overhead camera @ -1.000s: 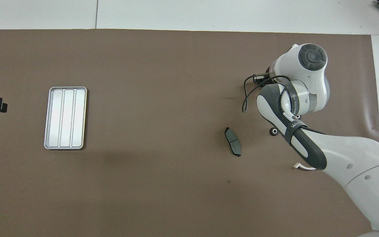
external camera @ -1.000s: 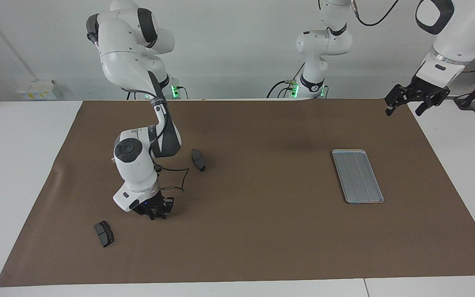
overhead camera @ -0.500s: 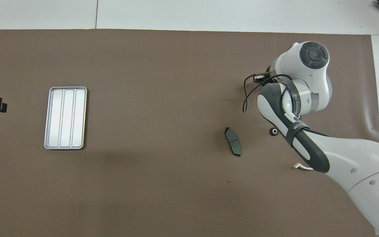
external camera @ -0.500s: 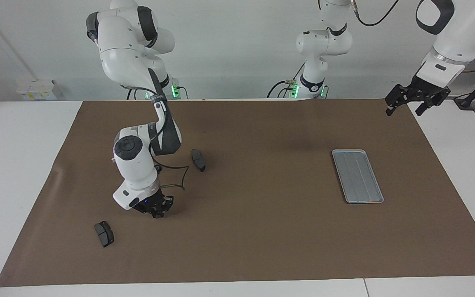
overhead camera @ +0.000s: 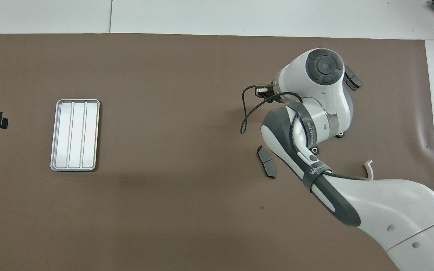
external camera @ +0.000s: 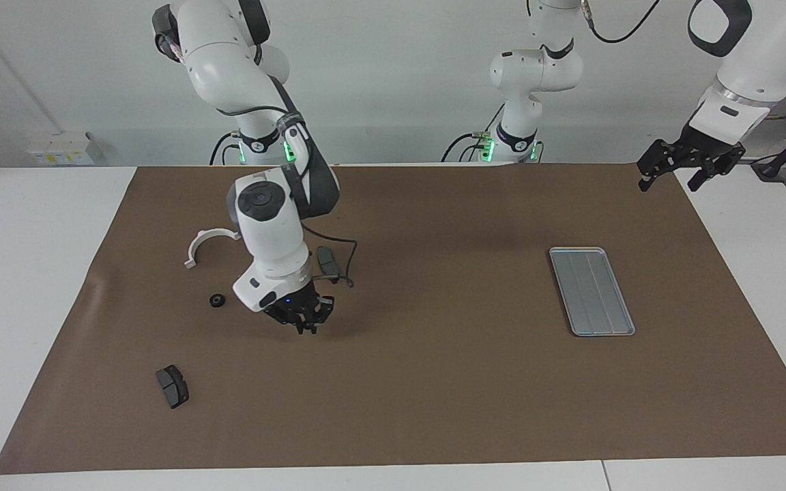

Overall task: Pick bearing gear from pile to tray
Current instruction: 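Carry the gear to the table center and release it with the right gripper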

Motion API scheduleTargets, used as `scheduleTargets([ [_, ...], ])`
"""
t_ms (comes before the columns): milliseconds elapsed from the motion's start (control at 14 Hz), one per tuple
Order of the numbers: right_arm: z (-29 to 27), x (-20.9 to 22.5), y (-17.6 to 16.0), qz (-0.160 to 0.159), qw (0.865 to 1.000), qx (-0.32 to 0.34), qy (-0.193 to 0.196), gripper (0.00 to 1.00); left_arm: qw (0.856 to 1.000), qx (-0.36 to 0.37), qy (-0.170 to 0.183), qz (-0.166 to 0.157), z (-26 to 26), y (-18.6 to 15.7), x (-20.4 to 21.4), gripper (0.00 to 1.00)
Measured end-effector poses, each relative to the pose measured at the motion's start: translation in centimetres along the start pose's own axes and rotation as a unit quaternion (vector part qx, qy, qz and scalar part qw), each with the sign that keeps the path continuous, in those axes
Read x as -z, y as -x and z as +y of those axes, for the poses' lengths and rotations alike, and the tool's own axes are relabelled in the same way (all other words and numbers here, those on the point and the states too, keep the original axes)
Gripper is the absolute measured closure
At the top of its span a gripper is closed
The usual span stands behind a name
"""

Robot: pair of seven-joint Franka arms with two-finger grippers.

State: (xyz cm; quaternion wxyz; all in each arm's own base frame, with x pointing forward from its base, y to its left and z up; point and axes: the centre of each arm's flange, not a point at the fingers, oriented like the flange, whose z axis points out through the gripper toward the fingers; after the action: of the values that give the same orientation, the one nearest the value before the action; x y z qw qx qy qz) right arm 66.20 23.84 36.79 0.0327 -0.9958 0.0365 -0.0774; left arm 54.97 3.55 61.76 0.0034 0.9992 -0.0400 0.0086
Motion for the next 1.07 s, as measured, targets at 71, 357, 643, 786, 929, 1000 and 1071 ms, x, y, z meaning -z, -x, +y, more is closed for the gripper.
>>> scheduleTargets([
  [71, -2.5, 0.2, 1.0, 0.001, 1.0, -0.007, -0.004, 0.76, 1.0, 0.0, 0.0, 0.0, 0.0, 0.0, 0.0, 0.0],
  [357, -10.7, -0.3, 5.7, -0.009, 1.0, -0.011, -0.012, 0.76, 1.0, -0.001, 0.0, 0.0, 0.1, 0.0, 0.0, 0.0],
  [643, -14.3, -2.2, 8.5, -0.011, 1.0, -0.009, 0.003, 0.76, 1.0, -0.004, 0.001, -0.004, 0.5, 0.0, -0.1, 0.0],
  [786, -15.8, -2.9, 9.3, -0.012, 1.0, -0.008, 0.003, 0.76, 1.0, 0.002, 0.001, -0.007, 0.8, 0.0, -0.1, 0.0],
  [929, -17.4, -3.6, 9.7, -0.01, 1.0, -0.011, -0.004, 0.76, 1.0, 0.008, 0.001, -0.008, 1.1, 0.0, -0.1, 0.0],
  [1000, -18.2, -4.0, 9.9, -0.008, 1.0, -0.014, -0.008, 0.76, 1.0, 0.009, 0.001, -0.008, 1.2, 0.0, -0.2, 0.0],
  [1071, -18.8, -4.1, 10.2, -0.007, 1.0, -0.014, -0.011, 0.76, 1.0, 0.009, 0.001, -0.008, 1.3, 0.0, -0.2, 0.0],
])
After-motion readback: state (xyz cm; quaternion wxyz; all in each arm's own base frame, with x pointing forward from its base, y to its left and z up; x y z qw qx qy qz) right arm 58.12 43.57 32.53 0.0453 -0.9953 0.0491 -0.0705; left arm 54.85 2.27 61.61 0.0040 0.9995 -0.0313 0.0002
